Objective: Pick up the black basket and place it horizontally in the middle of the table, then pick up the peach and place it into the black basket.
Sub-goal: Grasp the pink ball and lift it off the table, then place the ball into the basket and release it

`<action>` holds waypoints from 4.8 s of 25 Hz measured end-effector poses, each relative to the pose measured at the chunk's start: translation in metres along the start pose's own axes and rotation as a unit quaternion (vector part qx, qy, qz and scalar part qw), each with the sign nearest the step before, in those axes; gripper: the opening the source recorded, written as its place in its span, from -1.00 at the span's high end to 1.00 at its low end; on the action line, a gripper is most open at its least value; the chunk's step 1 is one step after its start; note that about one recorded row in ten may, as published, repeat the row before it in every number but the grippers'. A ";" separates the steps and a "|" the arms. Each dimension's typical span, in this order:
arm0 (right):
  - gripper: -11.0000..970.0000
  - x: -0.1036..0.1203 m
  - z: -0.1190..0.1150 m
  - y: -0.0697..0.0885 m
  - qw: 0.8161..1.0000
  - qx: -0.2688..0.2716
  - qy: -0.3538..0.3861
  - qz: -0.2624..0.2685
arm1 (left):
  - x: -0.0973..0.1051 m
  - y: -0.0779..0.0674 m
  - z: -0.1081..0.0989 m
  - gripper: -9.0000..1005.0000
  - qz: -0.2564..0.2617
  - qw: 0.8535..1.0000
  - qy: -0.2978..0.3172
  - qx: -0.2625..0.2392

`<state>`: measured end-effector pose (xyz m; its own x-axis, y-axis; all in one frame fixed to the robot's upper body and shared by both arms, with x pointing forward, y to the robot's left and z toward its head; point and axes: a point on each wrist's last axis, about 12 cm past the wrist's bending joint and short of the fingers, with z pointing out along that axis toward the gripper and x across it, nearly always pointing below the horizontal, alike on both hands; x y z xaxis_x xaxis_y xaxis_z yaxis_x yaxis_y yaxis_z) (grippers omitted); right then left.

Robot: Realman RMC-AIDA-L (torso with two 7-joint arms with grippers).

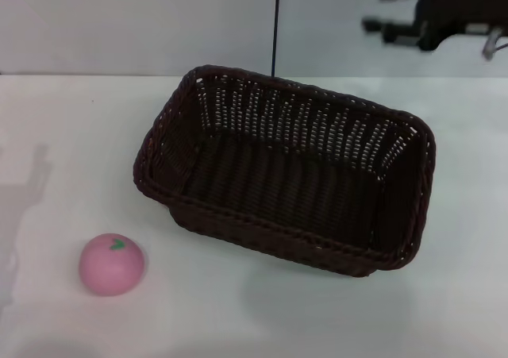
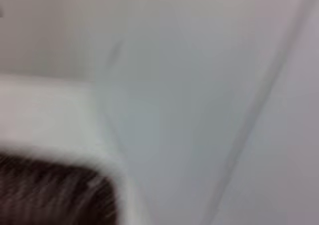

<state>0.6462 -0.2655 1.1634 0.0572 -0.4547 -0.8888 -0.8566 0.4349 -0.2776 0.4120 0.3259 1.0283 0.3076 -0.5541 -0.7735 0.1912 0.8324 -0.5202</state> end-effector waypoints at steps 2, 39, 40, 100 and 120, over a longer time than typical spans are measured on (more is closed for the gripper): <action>-0.13 0.009 -0.014 -0.002 0.997 0.056 -0.045 0.027 | 0.000 0.000 -0.001 -0.66 0.001 1.000 0.001 0.000; -0.13 0.141 -0.143 0.090 0.806 0.389 -0.266 0.359 | -0.002 0.019 -0.020 -0.62 0.088 0.860 0.415 0.285; -0.13 0.141 -0.143 0.090 0.805 0.389 -0.266 0.360 | -0.002 0.019 -0.020 -0.62 0.088 0.860 0.415 0.285; -0.13 0.149 -0.142 0.105 0.794 0.397 -0.261 0.378 | 0.012 -0.034 0.070 0.86 0.001 0.956 0.115 0.271; -0.13 0.151 -0.141 0.108 0.792 0.397 -0.262 0.383 | 0.056 -0.079 0.096 0.17 -0.031 0.914 0.203 0.349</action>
<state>0.4904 -0.3967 1.0510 0.0597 0.4736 -0.8787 -0.1623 0.8732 0.4596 0.5033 0.2301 1.0610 -0.0690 -0.4415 -0.8946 0.7884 0.5253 -0.3201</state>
